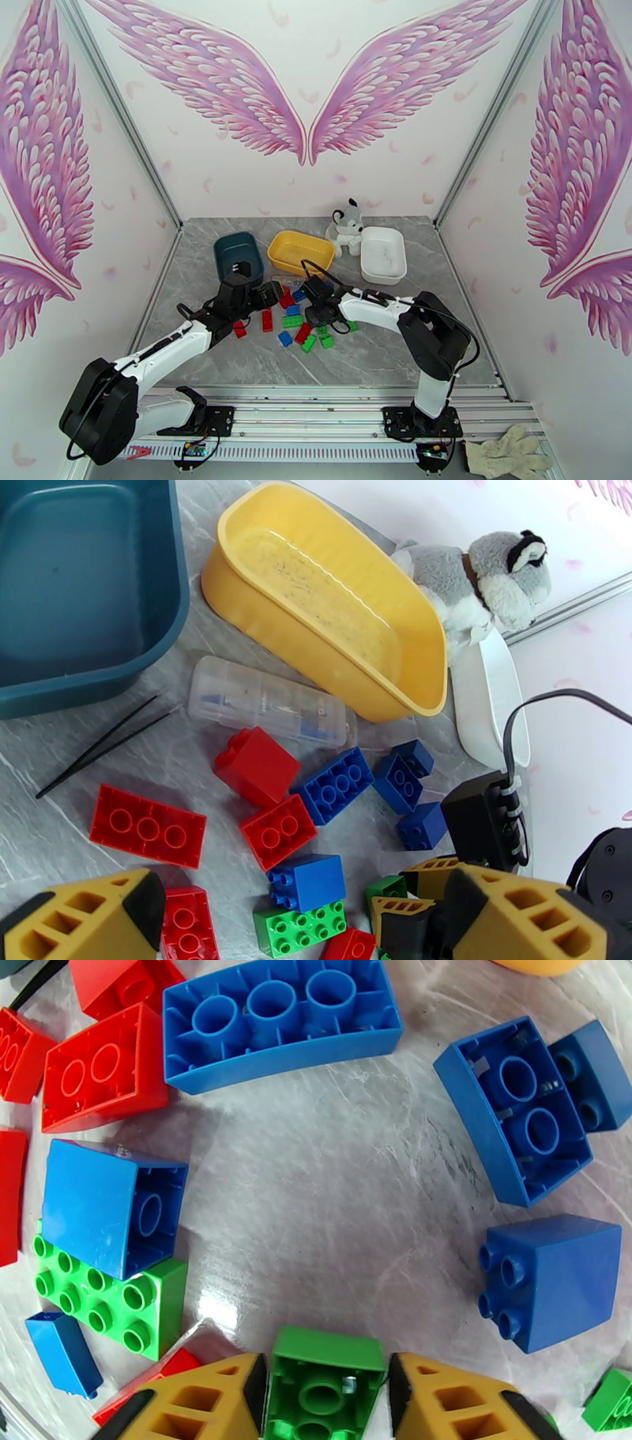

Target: Sort the legos into containers by color

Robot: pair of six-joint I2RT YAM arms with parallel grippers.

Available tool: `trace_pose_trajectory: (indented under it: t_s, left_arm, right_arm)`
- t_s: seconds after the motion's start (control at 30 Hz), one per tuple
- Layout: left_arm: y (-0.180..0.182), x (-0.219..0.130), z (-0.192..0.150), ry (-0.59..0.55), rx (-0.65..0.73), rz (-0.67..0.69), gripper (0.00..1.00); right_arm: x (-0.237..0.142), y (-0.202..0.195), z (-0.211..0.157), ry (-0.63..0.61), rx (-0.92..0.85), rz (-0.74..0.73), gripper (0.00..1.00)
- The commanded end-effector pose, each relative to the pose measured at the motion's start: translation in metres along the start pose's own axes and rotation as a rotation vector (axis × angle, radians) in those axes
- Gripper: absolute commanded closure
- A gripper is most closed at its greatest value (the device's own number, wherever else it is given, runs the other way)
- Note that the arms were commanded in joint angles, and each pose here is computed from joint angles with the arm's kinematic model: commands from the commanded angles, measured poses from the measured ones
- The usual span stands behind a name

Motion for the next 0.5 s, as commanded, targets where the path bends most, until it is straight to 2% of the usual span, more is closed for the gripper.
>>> trace_pose_trajectory:
  t_s: [0.0,0.13,0.3,0.47]
  left_arm:
    - [-0.009,0.001,0.003,0.007,0.006,-0.025,0.01]
    - [-0.023,0.004,0.000,0.019,0.049,-0.076,0.04]
    - [-0.045,0.000,-0.003,-0.005,0.141,-0.130,0.01]
    - [-0.059,-0.010,-0.005,-0.051,0.209,-0.148,0.01]
  right_arm:
    - [-0.006,0.002,-0.001,-0.011,0.002,0.006,0.60]
    - [-0.015,-0.001,0.002,-0.039,0.009,0.000,0.63]
    - [-0.037,-0.012,0.008,-0.110,0.030,-0.026,0.64]
    - [-0.070,-0.043,0.018,-0.221,0.093,-0.093,0.64]
Point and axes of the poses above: each hand's point on the last joint's axis, 136 mm out from that joint toward the fingers, its own x axis out along the fingers, its own y axis along the line the jaws close on, z = x × y, the point moved 3 cm from there along -x, back along the fingers, and after that the axes turned 2 degrees about x, right-handed, at the moved point
